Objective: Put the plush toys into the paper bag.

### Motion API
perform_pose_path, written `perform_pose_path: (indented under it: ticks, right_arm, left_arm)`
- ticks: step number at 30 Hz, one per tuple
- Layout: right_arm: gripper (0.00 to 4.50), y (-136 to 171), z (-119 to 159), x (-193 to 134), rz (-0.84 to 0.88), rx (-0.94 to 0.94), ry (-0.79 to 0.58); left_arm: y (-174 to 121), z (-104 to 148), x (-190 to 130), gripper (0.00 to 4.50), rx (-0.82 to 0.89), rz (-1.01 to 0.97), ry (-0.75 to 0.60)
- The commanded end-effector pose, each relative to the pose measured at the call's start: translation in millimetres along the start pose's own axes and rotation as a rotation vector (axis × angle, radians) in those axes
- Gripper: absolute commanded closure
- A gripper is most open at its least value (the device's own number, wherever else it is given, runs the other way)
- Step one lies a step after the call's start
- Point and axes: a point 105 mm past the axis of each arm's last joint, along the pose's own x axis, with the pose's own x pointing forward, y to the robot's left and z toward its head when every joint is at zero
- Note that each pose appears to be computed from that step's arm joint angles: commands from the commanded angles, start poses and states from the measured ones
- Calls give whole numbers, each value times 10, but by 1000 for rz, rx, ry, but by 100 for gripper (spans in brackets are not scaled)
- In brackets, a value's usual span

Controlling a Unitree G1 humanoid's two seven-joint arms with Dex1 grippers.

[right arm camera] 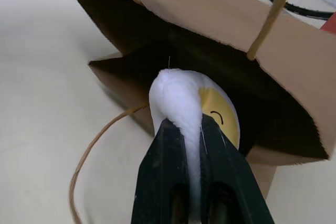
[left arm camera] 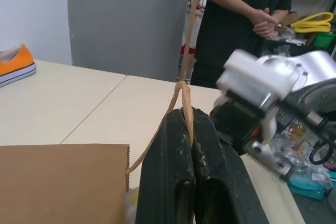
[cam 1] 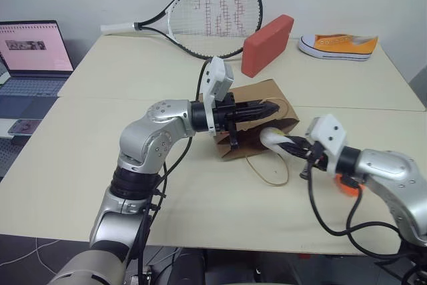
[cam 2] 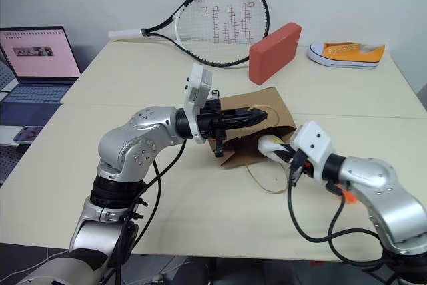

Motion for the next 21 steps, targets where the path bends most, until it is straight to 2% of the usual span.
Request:
perform_pose_path:
  ticks: [1, 5, 18, 19, 21]
  right_arm:
    - [448, -118, 92, 128, -107, -94, -49]
    - [448, -212, 64, 260, -203, -118, -68]
    - [448, -290, -95, 637, -368, -144, -108]
    - [390, -305, -109, 651, -380, -165, -105]
    - [330, -327, -131, 670, -396, -198, -102]
  left_arm:
    - [-69, 161, 13, 450, 49, -27, -27]
    - [-98, 150, 0, 450, 45, -35, -21]
    - [-129, 113, 4, 450, 31, -50, -3]
    - [-132, 107, 3, 450, 29, -50, -1]
    - [-133, 101, 0, 450, 26, -49, 2]
